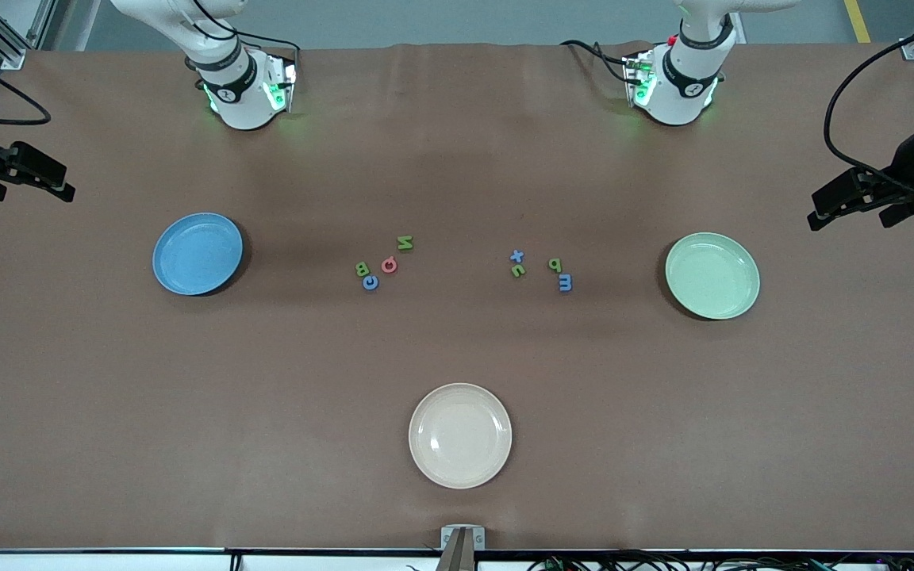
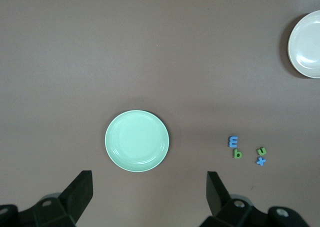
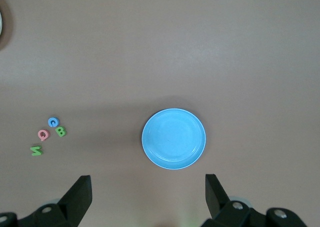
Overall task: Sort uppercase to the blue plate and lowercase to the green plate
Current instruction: 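Reach the left gripper toward the green u letter, then grasp the green u with the left gripper while the right gripper reaches B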
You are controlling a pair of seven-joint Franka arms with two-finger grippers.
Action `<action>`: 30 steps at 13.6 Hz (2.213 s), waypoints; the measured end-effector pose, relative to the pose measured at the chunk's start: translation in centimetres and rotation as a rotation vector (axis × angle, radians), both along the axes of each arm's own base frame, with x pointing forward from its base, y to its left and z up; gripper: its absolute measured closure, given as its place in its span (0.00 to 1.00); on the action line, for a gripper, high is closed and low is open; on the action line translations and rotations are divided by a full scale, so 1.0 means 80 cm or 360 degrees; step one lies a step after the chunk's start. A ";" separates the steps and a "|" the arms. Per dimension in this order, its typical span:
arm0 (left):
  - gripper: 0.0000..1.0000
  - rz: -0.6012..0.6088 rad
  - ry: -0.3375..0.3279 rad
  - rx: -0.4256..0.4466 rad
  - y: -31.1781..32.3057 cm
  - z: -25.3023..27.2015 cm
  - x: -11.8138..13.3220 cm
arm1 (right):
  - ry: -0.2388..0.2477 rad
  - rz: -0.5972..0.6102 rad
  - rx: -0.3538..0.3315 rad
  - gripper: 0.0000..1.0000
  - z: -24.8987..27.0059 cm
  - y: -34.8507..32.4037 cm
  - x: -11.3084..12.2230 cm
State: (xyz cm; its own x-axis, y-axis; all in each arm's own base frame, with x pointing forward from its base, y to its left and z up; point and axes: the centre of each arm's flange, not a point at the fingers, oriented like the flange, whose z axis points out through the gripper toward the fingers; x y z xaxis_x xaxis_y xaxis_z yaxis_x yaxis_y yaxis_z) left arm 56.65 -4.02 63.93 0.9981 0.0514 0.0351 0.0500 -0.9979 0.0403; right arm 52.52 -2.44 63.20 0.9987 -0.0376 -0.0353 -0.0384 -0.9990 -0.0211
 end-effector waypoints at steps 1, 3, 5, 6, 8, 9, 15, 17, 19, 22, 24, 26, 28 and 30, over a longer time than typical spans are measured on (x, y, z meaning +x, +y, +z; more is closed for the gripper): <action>0.00 0.0000 0.0000 0.0000 0.000 0.000 0.000 | 0.0000 0.0000 0.0000 0.00 0.000 0.000 0.000; 0.00 0.0001 0.0000 0.0000 0.000 0.000 0.000 | 0.0001 0.0000 0.0000 0.00 0.000 0.000 0.000; 0.00 0.0001 0.0000 0.0000 0.000 0.000 0.000 | 0.0001 0.0001 0.0000 0.00 0.000 0.000 0.000; 0.00 0.0001 0.0000 0.0000 0.000 0.000 0.000 | 0.0002 0.0001 0.0000 0.00 -0.001 0.000 0.000; 0.00 0.0001 0.0000 0.0000 0.000 0.000 0.000 | 0.0003 0.0001 0.0000 0.00 -0.001 0.000 0.000; 0.00 0.0001 0.0003 0.0000 0.000 0.000 0.000 | 0.0005 0.0001 0.0000 0.00 -0.001 0.000 0.000; 0.00 -0.0110 0.0127 0.0008 -0.057 -0.028 -0.006 | 0.0008 0.0002 0.0000 0.00 -0.002 0.001 0.000; 0.00 -0.0126 0.0204 0.0020 -0.112 -0.060 -0.007 | 0.0008 0.0003 0.0000 0.00 -0.002 0.001 0.000; 0.00 -0.0105 0.0275 0.0040 -0.175 -0.095 -0.009 | 0.0007 0.0003 0.0000 0.00 -0.002 0.001 0.000; 0.00 -0.0017 0.0329 0.0072 -0.265 -0.153 -0.014 | 0.0004 0.0002 0.0000 0.00 -0.001 0.001 0.000; 0.00 0.0087 0.0328 0.0086 -0.321 -0.196 -0.022 | -0.0004 -0.0001 -0.0002 0.00 0.002 0.000 0.000; 0.00 0.0176 0.0323 0.0092 -0.364 -0.241 -0.029 | -0.0011 -0.0013 -0.0004 0.00 0.005 -0.004 0.000; 0.00 0.0277 0.0324 0.0097 -0.403 -0.297 -0.035 | -0.0008 -0.0032 -0.0004 0.00 0.004 -0.012 0.000; 0.00 0.0434 0.0311 0.0088 -0.443 -0.358 -0.041 | 0.0033 -0.0036 -0.0002 0.00 -0.014 -0.014 0.008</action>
